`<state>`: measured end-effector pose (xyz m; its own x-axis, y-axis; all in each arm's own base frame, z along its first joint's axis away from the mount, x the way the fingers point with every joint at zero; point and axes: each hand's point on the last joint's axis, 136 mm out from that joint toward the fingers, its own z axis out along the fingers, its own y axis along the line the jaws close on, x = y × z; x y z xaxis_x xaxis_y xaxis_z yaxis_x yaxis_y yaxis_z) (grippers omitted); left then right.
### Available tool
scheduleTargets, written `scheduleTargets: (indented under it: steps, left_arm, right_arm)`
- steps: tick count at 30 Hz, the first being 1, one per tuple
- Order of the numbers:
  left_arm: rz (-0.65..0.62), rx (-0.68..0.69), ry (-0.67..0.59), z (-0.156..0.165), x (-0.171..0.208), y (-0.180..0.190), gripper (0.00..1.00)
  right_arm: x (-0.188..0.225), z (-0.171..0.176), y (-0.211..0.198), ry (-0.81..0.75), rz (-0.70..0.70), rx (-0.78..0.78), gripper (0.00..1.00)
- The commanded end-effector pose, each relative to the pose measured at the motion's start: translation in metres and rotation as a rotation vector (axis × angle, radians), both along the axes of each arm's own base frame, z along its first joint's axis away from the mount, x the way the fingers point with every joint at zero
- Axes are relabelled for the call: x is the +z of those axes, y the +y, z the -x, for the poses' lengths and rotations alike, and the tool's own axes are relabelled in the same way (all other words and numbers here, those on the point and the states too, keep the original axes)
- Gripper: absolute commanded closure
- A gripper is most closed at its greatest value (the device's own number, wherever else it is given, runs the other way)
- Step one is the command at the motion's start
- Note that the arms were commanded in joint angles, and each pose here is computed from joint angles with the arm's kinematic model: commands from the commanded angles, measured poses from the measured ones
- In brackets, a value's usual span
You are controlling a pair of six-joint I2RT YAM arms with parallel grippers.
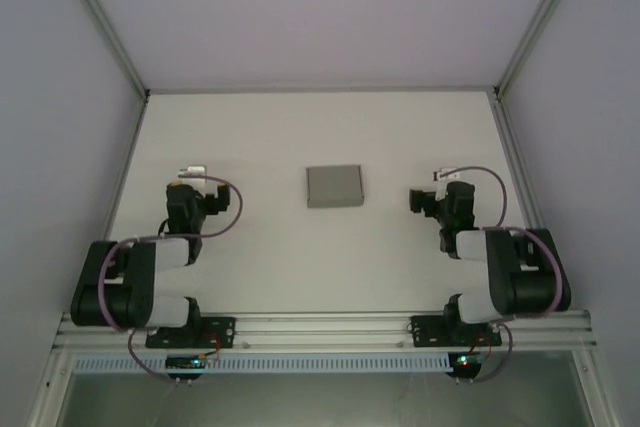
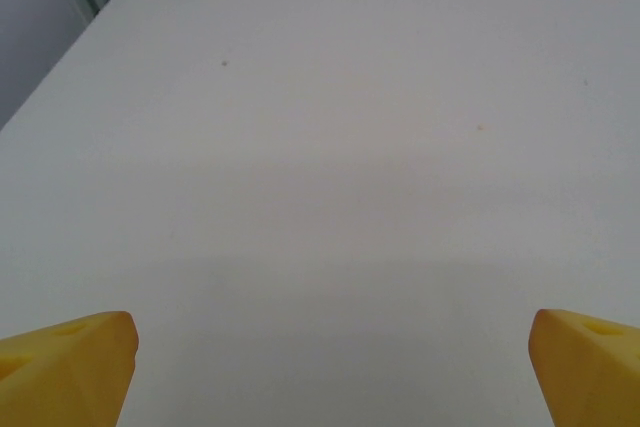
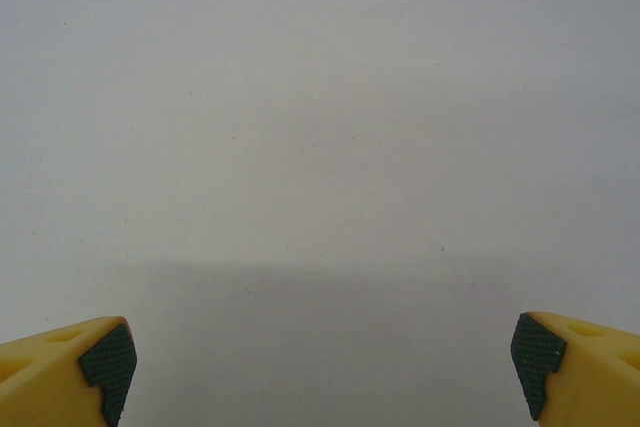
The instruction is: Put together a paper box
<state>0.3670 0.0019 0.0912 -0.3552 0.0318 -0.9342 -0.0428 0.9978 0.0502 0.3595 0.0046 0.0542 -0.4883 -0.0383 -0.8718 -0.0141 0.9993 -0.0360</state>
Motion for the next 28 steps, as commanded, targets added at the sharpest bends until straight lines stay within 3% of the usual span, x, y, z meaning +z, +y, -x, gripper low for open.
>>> scheduleTargets:
  steps: [1,3,5,7,9,28]
  left_arm:
    - [0.025,0.002,-0.171,-0.017,0.017,0.009,0.0]
    - [0.079,-0.014,-0.083,-0.013,0.01,0.012,0.0]
    - [0.093,0.029,-0.114,-0.02,0.01,0.022,0.0]
    - [0.099,0.031,-0.04,-0.023,0.004,0.021,0.0]
    - [0.087,0.017,-0.081,-0.025,0.008,0.019,0.0]
    - [0.065,0.014,-0.045,-0.026,0.005,0.015,0.0]
  right_arm:
    - [0.034,-0.024,0.0,-0.198,-0.029,-0.007,0.01]
    - [0.031,-0.024,-0.004,-0.174,-0.027,-0.021,0.01]
    - [0.028,-0.03,-0.012,-0.139,-0.069,-0.04,0.01]
    - [0.029,-0.032,-0.02,-0.132,-0.06,-0.08,0.01]
    - [0.03,-0.032,-0.016,-0.142,-0.068,-0.061,0.01]
    - [0.028,-0.033,-0.006,-0.128,-0.058,-0.019,0.01]
